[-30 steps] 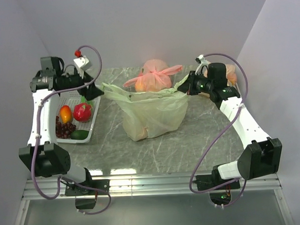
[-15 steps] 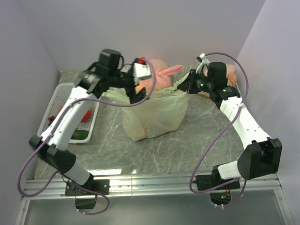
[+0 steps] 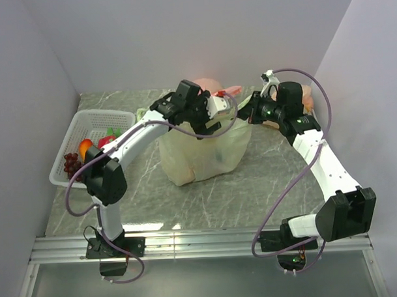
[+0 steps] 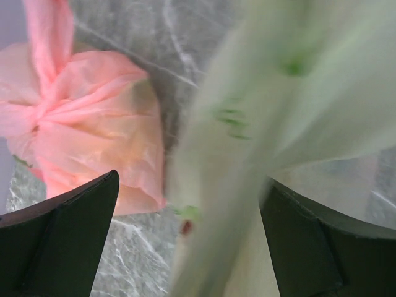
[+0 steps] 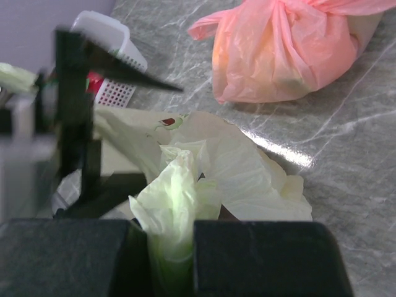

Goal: Place the fake fruits into the plastic bag and tie a complex knot

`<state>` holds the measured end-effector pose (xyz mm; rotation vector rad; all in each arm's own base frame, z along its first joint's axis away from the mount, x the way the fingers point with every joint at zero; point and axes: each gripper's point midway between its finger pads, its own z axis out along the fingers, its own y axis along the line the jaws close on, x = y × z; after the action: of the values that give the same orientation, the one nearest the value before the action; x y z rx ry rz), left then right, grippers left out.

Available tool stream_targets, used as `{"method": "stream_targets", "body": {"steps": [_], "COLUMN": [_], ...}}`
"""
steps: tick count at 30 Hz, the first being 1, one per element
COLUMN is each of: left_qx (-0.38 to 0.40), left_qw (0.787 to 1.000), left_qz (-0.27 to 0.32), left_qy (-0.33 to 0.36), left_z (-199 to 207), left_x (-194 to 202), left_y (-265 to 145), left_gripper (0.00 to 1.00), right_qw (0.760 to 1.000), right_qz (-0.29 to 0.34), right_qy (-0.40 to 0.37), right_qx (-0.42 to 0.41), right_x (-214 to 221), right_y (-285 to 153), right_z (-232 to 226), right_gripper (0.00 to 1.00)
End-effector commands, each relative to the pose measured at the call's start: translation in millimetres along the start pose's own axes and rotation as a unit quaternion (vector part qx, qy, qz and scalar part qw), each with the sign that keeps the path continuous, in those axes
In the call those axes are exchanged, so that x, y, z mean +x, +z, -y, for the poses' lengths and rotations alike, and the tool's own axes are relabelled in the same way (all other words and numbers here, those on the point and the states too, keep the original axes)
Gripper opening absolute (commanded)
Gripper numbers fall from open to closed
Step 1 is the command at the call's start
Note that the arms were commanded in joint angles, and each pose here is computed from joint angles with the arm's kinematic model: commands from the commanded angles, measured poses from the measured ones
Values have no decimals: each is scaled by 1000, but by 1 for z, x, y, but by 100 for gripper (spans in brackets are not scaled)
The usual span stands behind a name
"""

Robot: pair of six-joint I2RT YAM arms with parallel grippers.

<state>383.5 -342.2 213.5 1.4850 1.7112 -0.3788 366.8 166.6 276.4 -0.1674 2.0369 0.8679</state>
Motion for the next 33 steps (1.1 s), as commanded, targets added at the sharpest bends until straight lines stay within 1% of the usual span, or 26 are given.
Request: {"method": "stream_targets", "body": {"steps": [1, 3, 5, 6, 7, 8, 10, 11, 12, 13, 14, 15, 17, 18, 19, 20, 22, 23, 26, 30, 33], "left_qx": [-61, -31, -21, -4, 16, 36, 94, 115, 148, 175, 184, 186, 187, 183, 176, 176, 180, 182, 191, 194, 185], "left_qw": [996, 997, 996, 997, 996, 996, 992, 990, 986, 980, 978, 975, 969, 968, 967, 967, 965, 964, 961, 959, 961], "left_qz": [50, 58, 75, 74, 82, 77, 81, 80, 63, 76, 78, 89, 102, 110, 113, 116, 114, 116, 115, 108, 104], "left_qy": [-34, -36, -34, -35, -31, -32, -30, -36, -47, -56, -66, -88, -129, -134, -144, -143, -151, -154, -164, -174, -176], "left_z": [-56, -47, -44, -34, -26, -18, 0, 5, 15, 21, 23, 21, 17, 14, 9, 9, 9, 8, 11, 12, 10], "left_x": [-23, -18, -17, -9, -10, -6, -4, -4, 2, -2, -1, -5, -4, -7, -8, -10, -10, -13, -13, -8, -8], "left_y": [-14, -12, -12, -10, -8, -8, -4, -3, -4, -7, -8, -10, -15, -19, -19, -20, -18, -20, -16, -14, -14], "left_gripper": [99, 99, 99, 99, 98, 80, 52, 36, 2, 0, 0, 0, 0, 0, 0, 0, 0, 0, 0, 0, 0], "right_qw": [998, 997, 996, 995, 994, 993, 991, 991, 991, 990, 991, 992, 994, 994, 990, 990, 985, 979, 976, 974, 973], "right_qz": [28, 25, 22, 25, 25, 28, 33, 40, 44, 49, 52, 52, 51, 53, 76, 74, 94, 114, 126, 146, 146], "right_qy": [-46, -60, -69, -73, -79, -85, -91, -93, -94, -92, -83, -75, -55, -52, -65, -64, -82, -100, -89, -90, -94], "right_qx": [-26, -38, -57, -65, -74, -82, -87, -89, -90, -90, -91, -91, -84, -85, -103, -103, -119, -136, -153, -150, -153], "right_x": [-14, -12, -11, -14, -15, -17, -22, -27, -31, -37, -44, -47, -50, -49, -45, -38, -31, -26, -23, -43, -64], "right_y": [-13, -13, -13, -14, -14, -14, -14, -15, -15, -17, -19, -21, -28, -31, -50, -45, -52, -57, -56, -50, -53], "right_z": [-17, -21, -26, -28, -32, -34, -37, -38, -39, -38, -39, -39, -32, -31, -41, -35, -41, -47, -51, -50, -59], "right_gripper": [0, 0, 0, 0, 0, 0, 0, 1, 8, 20, 56, 69, 83, 88, 91, 91, 92, 93, 94, 95, 95]}}
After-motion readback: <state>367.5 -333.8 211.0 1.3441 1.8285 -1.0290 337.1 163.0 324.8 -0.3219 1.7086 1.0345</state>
